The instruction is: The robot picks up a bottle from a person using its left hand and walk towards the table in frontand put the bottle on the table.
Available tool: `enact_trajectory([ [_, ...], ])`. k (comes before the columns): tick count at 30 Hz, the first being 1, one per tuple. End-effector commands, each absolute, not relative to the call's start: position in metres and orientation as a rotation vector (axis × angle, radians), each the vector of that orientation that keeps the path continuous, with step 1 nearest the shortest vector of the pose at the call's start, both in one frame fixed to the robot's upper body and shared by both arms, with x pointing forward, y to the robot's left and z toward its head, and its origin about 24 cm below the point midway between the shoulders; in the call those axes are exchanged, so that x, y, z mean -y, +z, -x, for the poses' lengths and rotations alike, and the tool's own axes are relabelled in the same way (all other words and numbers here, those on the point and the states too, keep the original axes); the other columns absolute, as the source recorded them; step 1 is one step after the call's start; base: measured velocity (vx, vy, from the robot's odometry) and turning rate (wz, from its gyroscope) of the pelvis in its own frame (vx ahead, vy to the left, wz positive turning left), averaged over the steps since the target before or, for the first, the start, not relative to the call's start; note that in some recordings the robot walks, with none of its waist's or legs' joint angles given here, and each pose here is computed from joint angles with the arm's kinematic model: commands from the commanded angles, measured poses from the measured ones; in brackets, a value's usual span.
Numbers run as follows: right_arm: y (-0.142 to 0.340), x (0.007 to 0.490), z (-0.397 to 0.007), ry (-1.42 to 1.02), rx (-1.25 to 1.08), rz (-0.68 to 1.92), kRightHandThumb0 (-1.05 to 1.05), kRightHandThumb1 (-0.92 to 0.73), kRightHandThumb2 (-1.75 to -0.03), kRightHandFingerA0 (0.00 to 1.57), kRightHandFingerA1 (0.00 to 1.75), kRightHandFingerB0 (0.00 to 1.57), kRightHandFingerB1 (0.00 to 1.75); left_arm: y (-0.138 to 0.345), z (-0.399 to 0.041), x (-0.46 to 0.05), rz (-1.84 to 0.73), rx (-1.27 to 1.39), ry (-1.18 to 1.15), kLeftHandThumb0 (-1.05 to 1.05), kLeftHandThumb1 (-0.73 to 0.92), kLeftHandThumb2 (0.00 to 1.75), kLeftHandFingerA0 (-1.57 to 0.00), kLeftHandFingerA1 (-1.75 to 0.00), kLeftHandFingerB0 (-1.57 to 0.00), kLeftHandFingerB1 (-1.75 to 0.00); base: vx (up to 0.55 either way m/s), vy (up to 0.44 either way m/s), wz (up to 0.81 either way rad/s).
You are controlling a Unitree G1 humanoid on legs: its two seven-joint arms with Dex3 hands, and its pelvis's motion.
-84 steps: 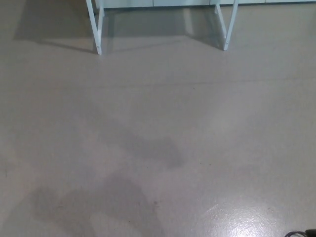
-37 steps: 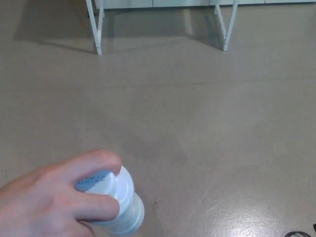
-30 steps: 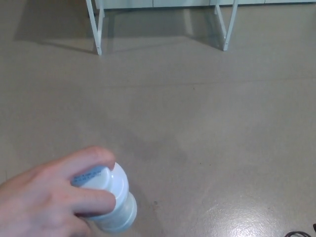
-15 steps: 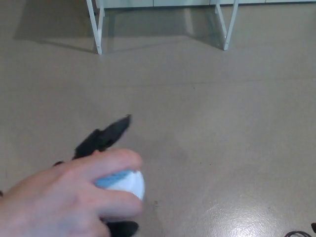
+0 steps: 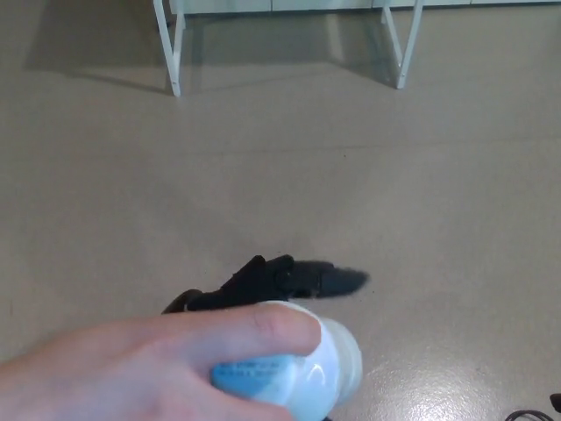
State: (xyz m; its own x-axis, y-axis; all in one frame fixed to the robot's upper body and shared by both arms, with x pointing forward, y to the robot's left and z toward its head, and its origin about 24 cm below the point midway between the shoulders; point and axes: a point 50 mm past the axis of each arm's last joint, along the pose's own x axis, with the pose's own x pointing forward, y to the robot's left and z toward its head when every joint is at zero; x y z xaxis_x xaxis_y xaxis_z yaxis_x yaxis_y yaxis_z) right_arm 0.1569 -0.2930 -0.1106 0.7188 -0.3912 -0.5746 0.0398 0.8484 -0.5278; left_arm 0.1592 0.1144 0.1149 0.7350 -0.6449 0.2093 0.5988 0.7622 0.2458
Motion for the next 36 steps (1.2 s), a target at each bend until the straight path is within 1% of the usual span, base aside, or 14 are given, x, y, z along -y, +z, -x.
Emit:
enact_trajectory([
  [1, -0.1069, 0.3015, -0.1595, -0.249, -0.754, 0.538, -0.51, -0.58, -0.58, 0.41, 0.38, 0.49, 0.38, 0.1095, -0.1592, -0.1116, -0.174, 0.262, -0.605, -0.17, 0.78, 0.78, -1.05, -1.31, -0.72, -1.21, 0.00, 0.000, 0.00],
  [3, -0.1073, 0.3011, -0.1598, -0.247, -0.760, 0.539, -0.52, -0.58, -0.58, 0.38, 0.39, 0.50, 0.37, 0.1082, -0.1581, -0.1127, -0.173, 0.252, -0.597, -0.16, 0.81, 0.75, -1.01, -1.33, -0.69, -1.20, 0.00, 0.000, 0.00],
  [4, -0.1064, 0.3008, -0.1630, -0.249, -0.757, 0.527, -0.57, -0.48, -0.79, 0.31, 0.48, 0.44, 0.49, 0.1093, -0.1595, -0.1128, -0.174, 0.256, -0.595, -0.16, 0.82, 0.75, -0.99, -1.35, -0.69, -1.20, 0.00, 0.000, 0.00],
  [5, -0.1060, 0.3006, -0.1643, -0.250, -0.756, 0.521, -0.57, -0.48, -0.79, 0.31, 0.48, 0.44, 0.49, 0.1097, -0.1601, -0.1128, -0.174, 0.258, -0.594, -0.16, 0.82, 0.75, -0.99, -1.35, -0.69, -1.20, 0.00, 0.000, 0.00],
  [6, -0.1061, 0.3005, -0.1647, -0.253, -0.758, 0.514, -0.53, -0.57, -0.57, 0.40, 0.39, 0.52, 0.37, 0.1096, -0.1601, -0.1132, -0.174, 0.257, -0.591, -0.18, 0.83, 0.72, -0.99, -1.36, -0.69, -1.17, 0.00, 0.000, 0.00],
  [11, -0.1063, 0.3003, -0.1645, -0.237, -0.761, 0.531, -0.52, -0.59, -0.59, 0.39, 0.41, 0.50, 0.38, 0.1096, -0.1591, -0.1140, -0.168, 0.263, -0.590, -0.17, 0.83, 0.71, -1.00, -1.33, -0.69, -1.14, 0.06, -0.031, -0.01],
  [12, -0.1064, 0.3001, -0.1645, -0.241, -0.760, 0.516, -0.56, -0.48, -0.80, 0.32, 0.49, 0.44, 0.49, 0.1096, -0.1586, -0.1140, -0.164, 0.259, -0.589, -0.17, 0.83, 0.70, -0.98, -1.35, -0.70, -1.13, 0.00, 0.000, 0.00],
  [13, -0.1064, 0.3000, -0.1645, -0.242, -0.760, 0.510, -0.56, -0.48, -0.80, 0.32, 0.49, 0.44, 0.49, 0.1096, -0.1583, -0.1140, -0.162, 0.257, -0.588, -0.17, 0.83, 0.70, -0.98, -1.35, -0.70, -1.13, -0.20, -0.005, 0.20],
  [14, -0.1066, 0.3000, -0.1644, -0.244, -0.764, 0.504, -0.51, -0.58, -0.59, 0.38, 0.38, 0.51, 0.38, 0.1093, -0.1582, -0.1141, -0.163, 0.256, -0.587, -0.17, 0.82, 0.71, -0.98, -1.35, -0.70, -1.14, -0.21, -0.008, 0.34],
  [19, -0.1073, 0.3000, -0.1638, -0.243, -0.773, 0.495, -0.54, -0.58, -0.59, 0.37, 0.40, 0.52, 0.38, 0.1079, -0.1566, -0.1144, -0.159, 0.242, -0.577, -0.19, 0.81, 0.70, -1.00, -1.33, -0.72, -1.15, -0.08, 0.023, 0.00],
  [20, -0.1074, 0.3001, -0.1636, -0.238, -0.775, 0.500, -0.58, -0.48, -0.81, 0.33, 0.50, 0.45, 0.50, 0.1077, -0.1565, -0.1147, -0.154, 0.238, -0.579, -0.18, 0.82, 0.69, -1.00, -1.33, -0.71, -1.15, 0.06, 0.146, -0.09],
  [22, -0.1075, 0.3001, -0.1637, -0.238, -0.776, 0.497, -0.58, -0.48, -0.80, 0.33, 0.50, 0.44, 0.50, 0.1075, -0.1565, -0.1153, -0.156, 0.240, -0.579, -0.18, 0.82, 0.69, -0.99, -1.33, -0.71, -1.15, 0.10, 0.197, -0.18],
  [23, -0.1076, 0.3000, -0.1636, -0.237, -0.778, 0.493, -0.53, -0.59, -0.58, 0.38, 0.39, 0.51, 0.38, 0.1078, -0.1563, -0.1156, -0.162, 0.235, -0.577, -0.18, 0.81, 0.71, -0.97, -1.35, -0.71, -1.16, 0.16, 0.285, -0.24],
  [36, -0.1069, 0.2996, -0.1671, -0.219, -0.784, 0.484, -0.57, -0.56, -0.60, 0.41, 0.36, 0.51, 0.39, 0.1093, -0.1599, -0.1159, -0.172, 0.263, -0.577, -0.14, 0.79, 0.72, -1.05, -1.23, -0.74, -1.11, 0.27, 0.066, 0.03],
])
